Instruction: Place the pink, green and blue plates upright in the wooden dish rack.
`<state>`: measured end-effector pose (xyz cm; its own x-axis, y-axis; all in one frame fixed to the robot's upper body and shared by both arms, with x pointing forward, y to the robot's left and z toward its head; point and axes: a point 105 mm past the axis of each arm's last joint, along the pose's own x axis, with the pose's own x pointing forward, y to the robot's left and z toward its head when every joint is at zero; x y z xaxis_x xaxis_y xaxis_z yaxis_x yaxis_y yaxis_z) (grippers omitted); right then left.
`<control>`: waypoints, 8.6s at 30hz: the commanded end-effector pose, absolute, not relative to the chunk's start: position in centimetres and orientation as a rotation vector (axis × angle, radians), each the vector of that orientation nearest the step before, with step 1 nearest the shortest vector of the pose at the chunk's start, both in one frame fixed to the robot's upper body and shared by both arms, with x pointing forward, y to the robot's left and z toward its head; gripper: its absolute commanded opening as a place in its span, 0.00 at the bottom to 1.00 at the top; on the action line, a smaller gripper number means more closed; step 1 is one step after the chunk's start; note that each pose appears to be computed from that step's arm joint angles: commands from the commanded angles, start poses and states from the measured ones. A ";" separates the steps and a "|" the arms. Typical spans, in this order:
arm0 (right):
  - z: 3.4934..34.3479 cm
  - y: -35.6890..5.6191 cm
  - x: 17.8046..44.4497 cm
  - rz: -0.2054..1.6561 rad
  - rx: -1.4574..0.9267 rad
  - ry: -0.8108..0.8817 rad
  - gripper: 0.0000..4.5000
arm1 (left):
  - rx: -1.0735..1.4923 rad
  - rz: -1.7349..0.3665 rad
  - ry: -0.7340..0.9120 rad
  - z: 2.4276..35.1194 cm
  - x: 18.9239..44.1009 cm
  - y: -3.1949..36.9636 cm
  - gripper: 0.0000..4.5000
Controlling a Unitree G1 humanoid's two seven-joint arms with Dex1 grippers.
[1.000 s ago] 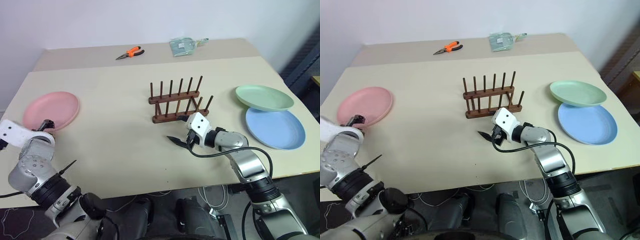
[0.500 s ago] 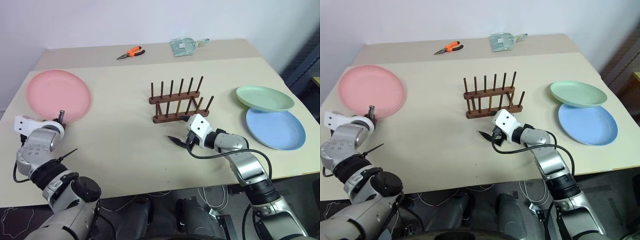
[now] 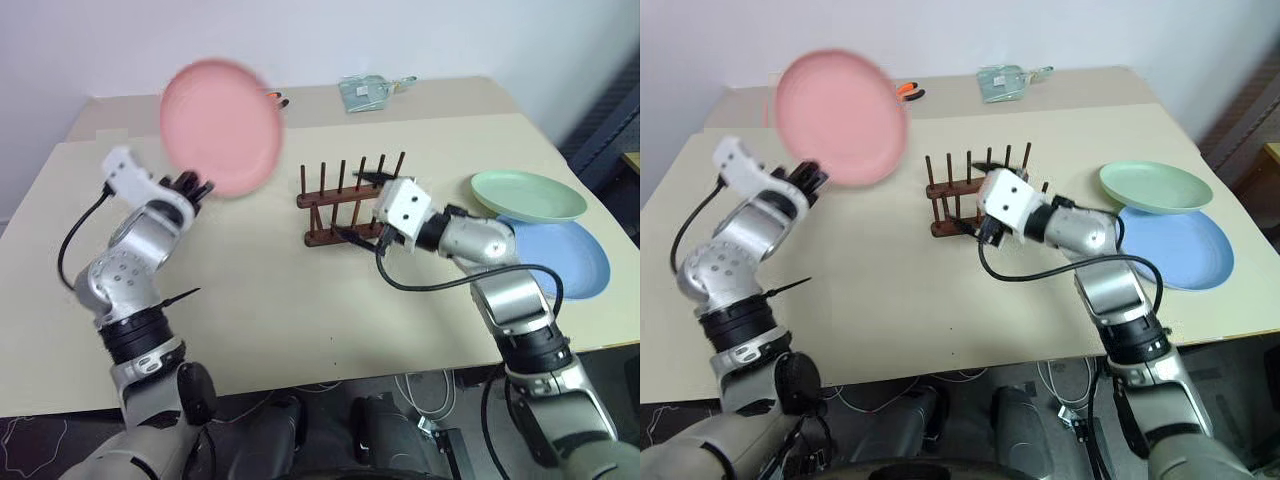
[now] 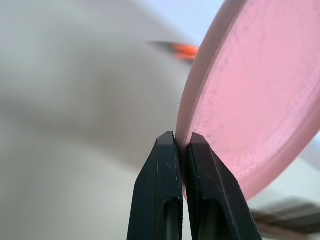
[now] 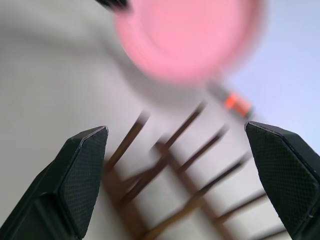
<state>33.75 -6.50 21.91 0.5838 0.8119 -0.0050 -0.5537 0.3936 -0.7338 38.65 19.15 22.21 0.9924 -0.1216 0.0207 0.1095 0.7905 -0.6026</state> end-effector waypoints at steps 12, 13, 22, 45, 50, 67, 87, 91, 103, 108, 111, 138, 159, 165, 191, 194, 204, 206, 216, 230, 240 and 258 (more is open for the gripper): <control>23.1 -6.3 39.8 0.587 -1.524 -0.599 0.94 | -0.587 -0.460 0.041 27.4 36.7 9.0 0.00; 22.7 -6.8 40.2 0.564 -1.550 -0.585 0.88 | -0.592 -0.467 0.052 27.3 36.5 8.8 0.00; 22.0 -7.8 40.6 0.511 -1.576 -0.579 0.00 | -0.631 -0.489 0.104 26.0 36.1 8.3 0.07; 29.2 -14.9 33.5 0.906 -0.109 -0.375 0.00 | 0.223 -0.561 0.004 16.3 33.1 17.9 0.64; 28.5 -15.0 33.3 0.983 -0.003 -0.295 0.00 | 0.255 -0.726 0.064 13.9 31.2 16.0 0.64; 25.1 -18.5 35.8 0.908 0.099 -0.155 0.00 | 0.222 -0.875 0.120 12.2 28.9 12.6 0.64; 29.2 -26.0 34.8 0.524 -0.074 -0.336 0.64 | 0.230 -0.886 0.135 11.5 28.8 12.5 0.66; 24.6 -29.5 35.5 0.381 -0.390 -0.104 0.64 | 0.234 -0.905 0.143 11.1 28.8 12.1 0.66; 16.5 -35.0 37.2 0.256 -1.194 0.283 0.64 | 0.255 -0.931 0.143 10.9 29.2 11.4 0.66; 15.2 -35.6 38.1 0.240 -1.277 0.322 0.45 | 0.258 -0.920 0.143 10.8 29.1 11.5 0.66; 15.8 -35.3 38.5 0.228 -1.289 0.279 0.11 | 0.260 -0.909 0.144 10.7 29.1 11.7 0.66; 32.0 -10.2 28.7 0.934 0.426 -0.400 0.00 | 0.287 -0.598 0.026 11.7 32.3 17.1 0.66; 24.6 -9.6 33.8 0.672 0.272 -0.168 0.00 | 0.274 -0.627 0.031 11.3 31.8 15.8 0.66; 24.6 -9.7 34.5 0.640 0.098 -0.198 0.61 | 0.278 -0.633 0.032 11.2 31.7 15.6 0.66; 24.3 -27.6 35.0 0.153 -0.389 -0.064 0.99 | 0.270 -0.728 0.040 10.6 32.2 13.6 0.66; 20.1 -27.7 34.1 0.168 -0.387 0.096 0.99 | 0.275 -0.743 0.041 10.5 32.3 13.3 0.66; 12.3 -30.1 32.8 0.034 -0.427 0.373 0.68 | 0.279 -0.776 0.048 10.2 32.2 12.6 0.66; 12.0 -30.4 32.9 0.015 -0.432 0.384 0.46 | 0.278 -0.776 0.049 10.2 32.1 12.6 0.66; 18.4 -29.1 35.4 -0.010 -0.451 0.125 0.01 | 0.276 -0.750 0.055 10.0 32.0 13.2 0.66; 39.7 -13.9 28.5 0.818 0.206 -0.674 0.01 | 0.309 -0.566 0.005 10.9 33.9 17.0 0.66; 34.4 -4.3 29.4 1.098 0.825 -0.284 0.01 | 0.328 -0.495 0.015 10.3 33.0 19.6 0.66; 28.3 -2.6 34.6 0.848 0.912 -0.006 0.01 | 0.276 -0.585 0.035 10.0 31.5 17.1 0.66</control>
